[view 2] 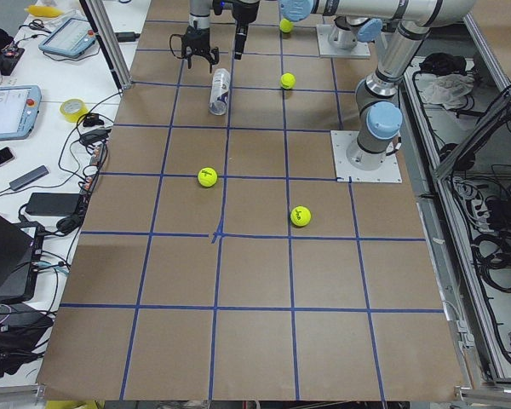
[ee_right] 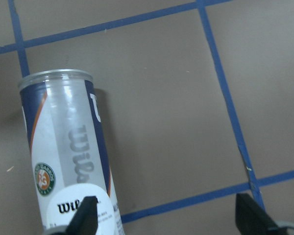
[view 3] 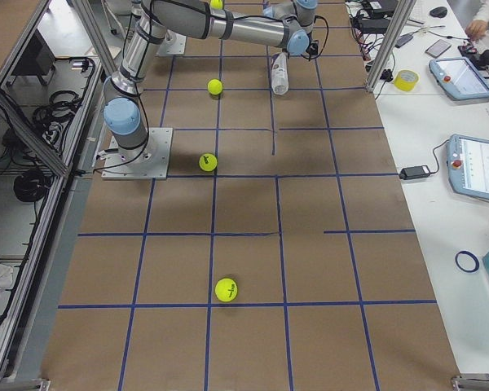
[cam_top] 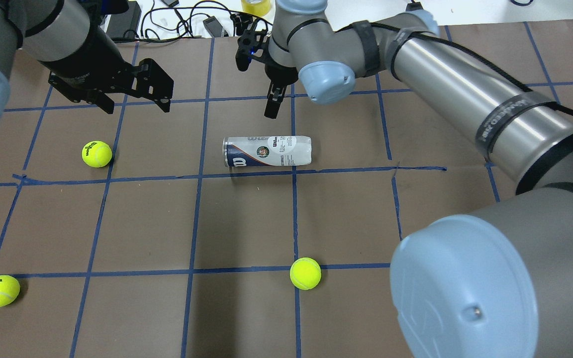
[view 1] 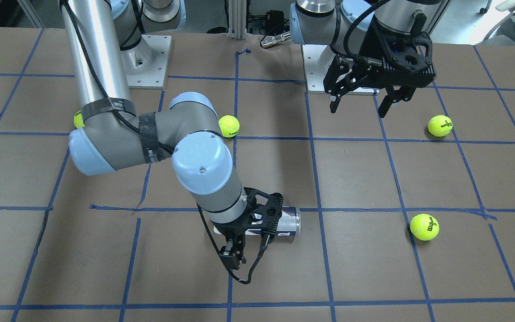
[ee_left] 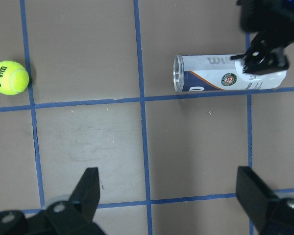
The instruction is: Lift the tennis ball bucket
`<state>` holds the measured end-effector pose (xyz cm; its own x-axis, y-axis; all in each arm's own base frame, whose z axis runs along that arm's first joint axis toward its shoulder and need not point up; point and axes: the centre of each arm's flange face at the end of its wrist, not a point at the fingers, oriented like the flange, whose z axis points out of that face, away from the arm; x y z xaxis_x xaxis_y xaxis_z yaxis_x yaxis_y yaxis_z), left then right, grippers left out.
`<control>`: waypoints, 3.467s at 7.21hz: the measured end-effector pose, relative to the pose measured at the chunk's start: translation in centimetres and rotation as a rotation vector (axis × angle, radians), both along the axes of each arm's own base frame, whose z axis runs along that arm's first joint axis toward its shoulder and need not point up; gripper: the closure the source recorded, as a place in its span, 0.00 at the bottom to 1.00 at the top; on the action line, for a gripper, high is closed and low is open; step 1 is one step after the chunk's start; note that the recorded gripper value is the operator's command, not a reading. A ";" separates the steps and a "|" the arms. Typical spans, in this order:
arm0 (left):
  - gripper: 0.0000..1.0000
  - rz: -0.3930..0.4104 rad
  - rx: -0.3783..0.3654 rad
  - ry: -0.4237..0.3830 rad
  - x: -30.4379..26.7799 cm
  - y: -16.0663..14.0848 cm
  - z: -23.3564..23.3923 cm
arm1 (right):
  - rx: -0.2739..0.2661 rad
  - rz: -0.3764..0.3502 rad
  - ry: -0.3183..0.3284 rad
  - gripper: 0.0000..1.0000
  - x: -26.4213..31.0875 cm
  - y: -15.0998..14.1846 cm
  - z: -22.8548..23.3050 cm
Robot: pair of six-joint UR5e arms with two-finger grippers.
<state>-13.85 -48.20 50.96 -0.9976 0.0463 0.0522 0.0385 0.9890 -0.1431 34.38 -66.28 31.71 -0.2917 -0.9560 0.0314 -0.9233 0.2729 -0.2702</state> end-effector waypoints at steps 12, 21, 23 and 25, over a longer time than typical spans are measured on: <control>0.60 -0.108 0.305 0.350 -3.0 -14.1 -28.6 | 0.141 -0.764 0.102 0.00 -21.5 11.2 23.8; 0.01 0.055 0.301 0.533 -1.8 -14.8 -27.5 | 0.216 -1.297 0.072 0.00 -20.7 15.2 22.1; 0.01 0.071 0.327 0.557 -1.6 -15.3 -29.5 | 0.240 -1.351 0.078 0.00 -20.7 17.4 21.0; 0.02 0.092 0.367 0.621 -2.0 -15.4 -31.5 | 0.226 -1.359 0.064 0.00 -20.6 17.9 21.0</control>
<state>-15.88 -63.59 19.44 -0.7781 -0.1651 0.6061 -0.0274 0.9728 0.2298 13.74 -48.40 52.69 -0.9953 0.0903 -0.0365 0.0926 0.9934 -0.0675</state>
